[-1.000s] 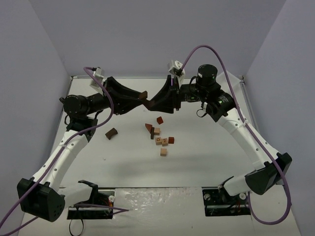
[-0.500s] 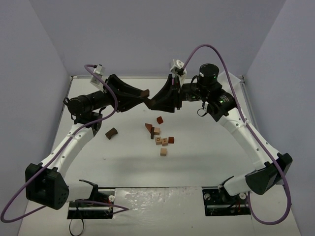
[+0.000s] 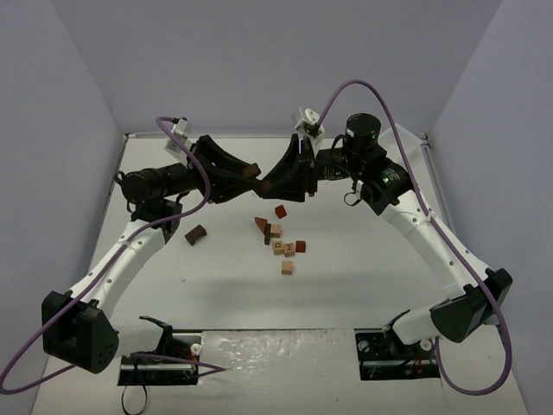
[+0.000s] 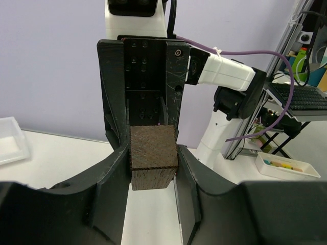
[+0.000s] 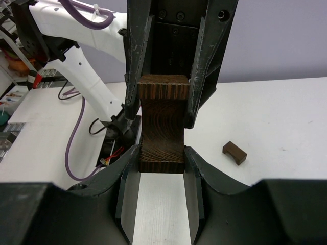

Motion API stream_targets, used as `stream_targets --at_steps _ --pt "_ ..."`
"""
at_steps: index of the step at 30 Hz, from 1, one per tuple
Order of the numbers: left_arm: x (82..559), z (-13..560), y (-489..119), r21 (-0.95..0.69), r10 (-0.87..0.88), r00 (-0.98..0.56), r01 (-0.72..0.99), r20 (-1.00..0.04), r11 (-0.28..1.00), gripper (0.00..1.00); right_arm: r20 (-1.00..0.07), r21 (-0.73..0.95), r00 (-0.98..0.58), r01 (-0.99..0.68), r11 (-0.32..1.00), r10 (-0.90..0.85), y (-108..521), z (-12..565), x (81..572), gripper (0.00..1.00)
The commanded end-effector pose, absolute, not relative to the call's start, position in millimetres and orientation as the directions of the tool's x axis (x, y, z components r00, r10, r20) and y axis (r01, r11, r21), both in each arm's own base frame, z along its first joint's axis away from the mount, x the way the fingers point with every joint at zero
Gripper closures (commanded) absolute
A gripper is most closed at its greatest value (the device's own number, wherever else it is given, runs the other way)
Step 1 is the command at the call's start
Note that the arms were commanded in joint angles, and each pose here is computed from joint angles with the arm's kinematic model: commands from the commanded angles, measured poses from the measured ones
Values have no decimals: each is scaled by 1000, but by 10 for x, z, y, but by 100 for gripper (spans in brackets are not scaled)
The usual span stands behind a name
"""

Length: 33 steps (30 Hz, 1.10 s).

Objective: Build the wood block tower

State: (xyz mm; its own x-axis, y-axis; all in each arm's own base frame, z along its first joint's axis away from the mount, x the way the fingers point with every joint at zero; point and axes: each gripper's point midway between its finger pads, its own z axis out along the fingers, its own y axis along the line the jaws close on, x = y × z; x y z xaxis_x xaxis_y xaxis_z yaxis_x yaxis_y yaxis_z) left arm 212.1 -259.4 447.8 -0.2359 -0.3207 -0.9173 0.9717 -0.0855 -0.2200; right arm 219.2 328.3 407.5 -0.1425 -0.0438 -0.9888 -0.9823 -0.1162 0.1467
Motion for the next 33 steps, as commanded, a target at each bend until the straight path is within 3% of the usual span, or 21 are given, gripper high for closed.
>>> stream_targets --at_steps 1,3,5,6,7,8,11,13,17,23,28,33 --pt "1956 4685 -2543 -94 -337 -118 992 -934 -89 88 -999 16 -20 -990 -141 27 3277 4394 2142 100" --pt "1981 4674 -2548 -99 -334 -121 992 -935 -81 100 -999 16 -20 -991 -133 27 3275 4386 2158 100" --pt "1986 4682 -2548 -95 -333 -115 993 -936 -76 100 -999 24 -27 -992 -124 23 3276 4354 2176 94" --pt "1987 4683 -2548 -92 -332 -112 993 -937 -75 100 -999 27 -30 -993 -117 22 3275 4346 2191 85" --pt "2001 4671 -2550 -97 -328 -115 993 -938 -71 100 -999 30 -33 -993 -110 20 3271 4329 2204 63" --pt "2028 4645 -2553 -107 -319 -122 992 -940 -63 100 -999 35 -37 -994 -99 18 3264 4308 2224 49" --pt "2093 4577 -2546 -116 -286 -119 993 -951 -30 100 -998 59 -59 -996 -62 10 3227 4234 2294 25" --pt "2188 4471 -2520 -138 -241 -127 990 -962 26 100 -997 80 -80 -997 -16 7 3152 4181 2373 18" --pt "2416 4310 -2382 -152 -194 -124 978 -973 140 100 -991 135 -135 -988 81 1 2975 4020 2513 13" --pt "2919 3750 -2109 -216 -46 -216 890 -975 402 100 -954 288 -297 -878 382 37 2530 3514 2874 6" --pt "3263 3288 -1792 -124 170 -286 777 -943 618 100 -921 359 -382 -752 554 77 2161 3104 3020 5" --pt "3602 2856 -1417 -33 323 -430 640 -843 768 100 -897 378 -433 -648 662 88 1926 2807 3044 3"
